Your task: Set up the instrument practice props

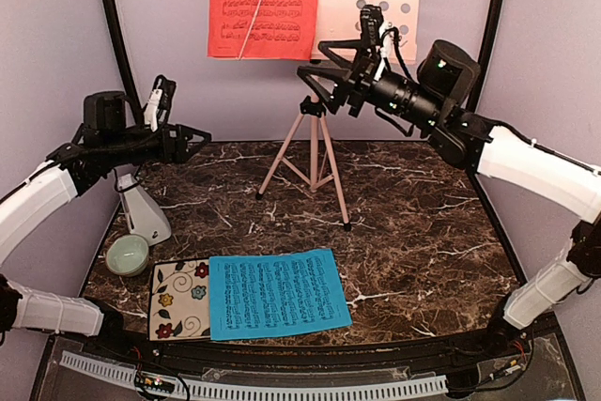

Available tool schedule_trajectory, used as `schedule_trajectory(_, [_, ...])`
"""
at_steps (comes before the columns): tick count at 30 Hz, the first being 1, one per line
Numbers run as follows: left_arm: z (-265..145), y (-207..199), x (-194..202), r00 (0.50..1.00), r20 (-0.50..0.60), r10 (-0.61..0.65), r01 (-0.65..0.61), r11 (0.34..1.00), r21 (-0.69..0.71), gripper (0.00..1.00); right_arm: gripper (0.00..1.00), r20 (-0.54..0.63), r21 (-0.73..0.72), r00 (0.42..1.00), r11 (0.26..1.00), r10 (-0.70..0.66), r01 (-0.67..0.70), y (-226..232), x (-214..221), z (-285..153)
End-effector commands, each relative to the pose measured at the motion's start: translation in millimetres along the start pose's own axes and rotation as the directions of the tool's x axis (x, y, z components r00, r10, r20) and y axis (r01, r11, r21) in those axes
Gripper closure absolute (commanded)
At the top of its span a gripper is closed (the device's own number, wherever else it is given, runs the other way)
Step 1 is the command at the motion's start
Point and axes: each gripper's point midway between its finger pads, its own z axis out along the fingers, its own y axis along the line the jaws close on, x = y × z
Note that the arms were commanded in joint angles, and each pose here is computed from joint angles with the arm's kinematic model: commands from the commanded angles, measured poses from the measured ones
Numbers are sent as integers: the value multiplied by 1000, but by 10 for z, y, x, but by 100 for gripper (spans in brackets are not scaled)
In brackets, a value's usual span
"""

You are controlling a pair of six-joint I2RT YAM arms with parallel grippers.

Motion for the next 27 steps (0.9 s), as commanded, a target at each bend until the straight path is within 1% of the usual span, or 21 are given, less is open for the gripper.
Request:
schedule_trajectory(1, [158,-150,715,979,-200,-42,69,989,128,23,21,-160,64,980,991,122,-113,21,560,-201])
schedule_trajectory(4, [287,-225,1101,945,-321,-63,123,977,172,23,23,-283,107,938,979,198,-175,81,1049,-378])
schedule_trajectory(6, [411,-300,1345,906,-417,-73,176,961,215,23,24,-369,130,894,967,254,-221,174,1466,-544])
schedule_trajectory(7, [481,-298,1456,883,-464,-77,196,957,215,23,24,-404,135,871,960,280,-247,230,1636,-615])
schedule_trajectory(9, [609,-332,1657,828,-557,-69,234,945,230,24,24,-472,130,821,947,321,-295,358,1933,-740])
schedule_trajectory(11, [702,-342,1916,747,-663,-56,267,938,222,25,24,-525,122,775,932,352,-341,484,2172,-854])
schedule_trajectory(13, [776,-345,2108,680,-732,-31,273,938,214,25,24,-566,124,735,921,372,-370,577,2374,-967])
schedule_trajectory(15, [809,-359,2274,628,-778,-9,276,937,213,25,24,-592,128,708,913,384,-387,650,2527,-1072])
schedule_trajectory(18, [847,-372,2403,589,-808,-14,305,930,206,25,23,-617,141,678,903,400,-405,718,2683,-1194])
schedule_trajectory(20, [859,-382,2496,568,-823,-12,318,926,205,25,23,-625,145,669,901,403,-408,743,2753,-1258])
schedule_trajectory(24, [867,-358,2795,494,-870,-6,323,930,177,26,23,-646,154,642,894,413,-420,729,2882,-1342])
schedule_trajectory(27, [884,-344,2974,456,-890,-1,326,931,166,27,23,-648,143,641,892,412,-428,718,2899,-1363])
